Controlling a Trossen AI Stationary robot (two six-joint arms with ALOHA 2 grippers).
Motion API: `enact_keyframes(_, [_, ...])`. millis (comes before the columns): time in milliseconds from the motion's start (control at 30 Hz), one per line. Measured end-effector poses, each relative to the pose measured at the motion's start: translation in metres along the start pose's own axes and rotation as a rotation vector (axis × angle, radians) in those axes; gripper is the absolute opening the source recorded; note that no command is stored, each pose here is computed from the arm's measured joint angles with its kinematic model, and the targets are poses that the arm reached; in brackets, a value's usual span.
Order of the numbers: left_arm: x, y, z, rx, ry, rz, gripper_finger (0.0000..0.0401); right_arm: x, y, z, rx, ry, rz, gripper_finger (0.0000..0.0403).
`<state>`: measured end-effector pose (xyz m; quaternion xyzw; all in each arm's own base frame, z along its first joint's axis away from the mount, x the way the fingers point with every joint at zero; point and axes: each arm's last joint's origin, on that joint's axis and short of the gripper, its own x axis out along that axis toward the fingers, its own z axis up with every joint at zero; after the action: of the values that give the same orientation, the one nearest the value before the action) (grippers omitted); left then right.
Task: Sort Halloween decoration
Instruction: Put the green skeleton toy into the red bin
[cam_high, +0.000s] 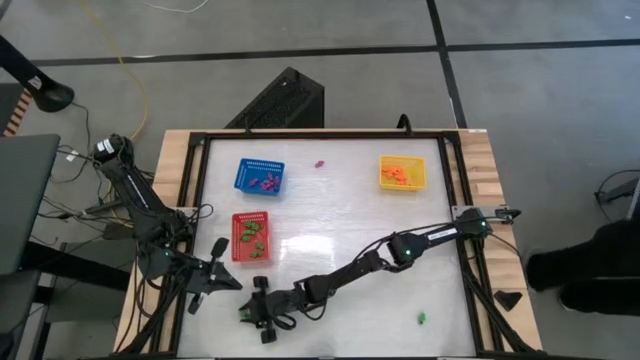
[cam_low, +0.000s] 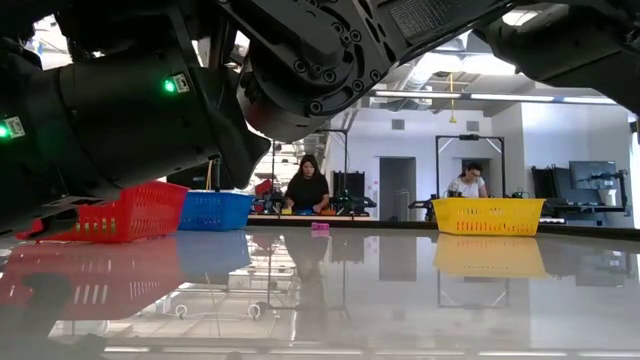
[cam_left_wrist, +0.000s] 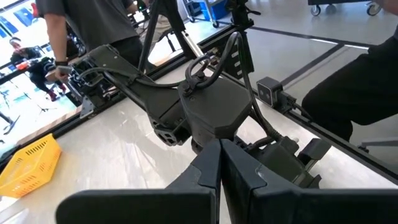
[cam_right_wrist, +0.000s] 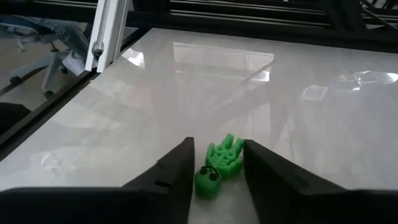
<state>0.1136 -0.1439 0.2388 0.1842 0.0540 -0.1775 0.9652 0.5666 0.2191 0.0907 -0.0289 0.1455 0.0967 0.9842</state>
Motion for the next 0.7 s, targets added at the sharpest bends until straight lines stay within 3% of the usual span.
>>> enact_keyframes(267, [0.000,0.000,0.000,-0.003,0.000,0.000,0.0000,0.000,0.000,0.001,-0.025,-0.006,0.000,0.0111])
enact_keyframes(533, [0.000,0.000,0.000,-0.003,0.000,0.000,0.0000,0.000,-0.013,0.006,-0.010,0.002,0.077,0.0098])
enact_keyframes(700, [0.000,0.000,0.000,-0.001,0.003,0.000,0.0000,-0.013,-0.032,0.034,-0.023,0.109,0.115,0.0098])
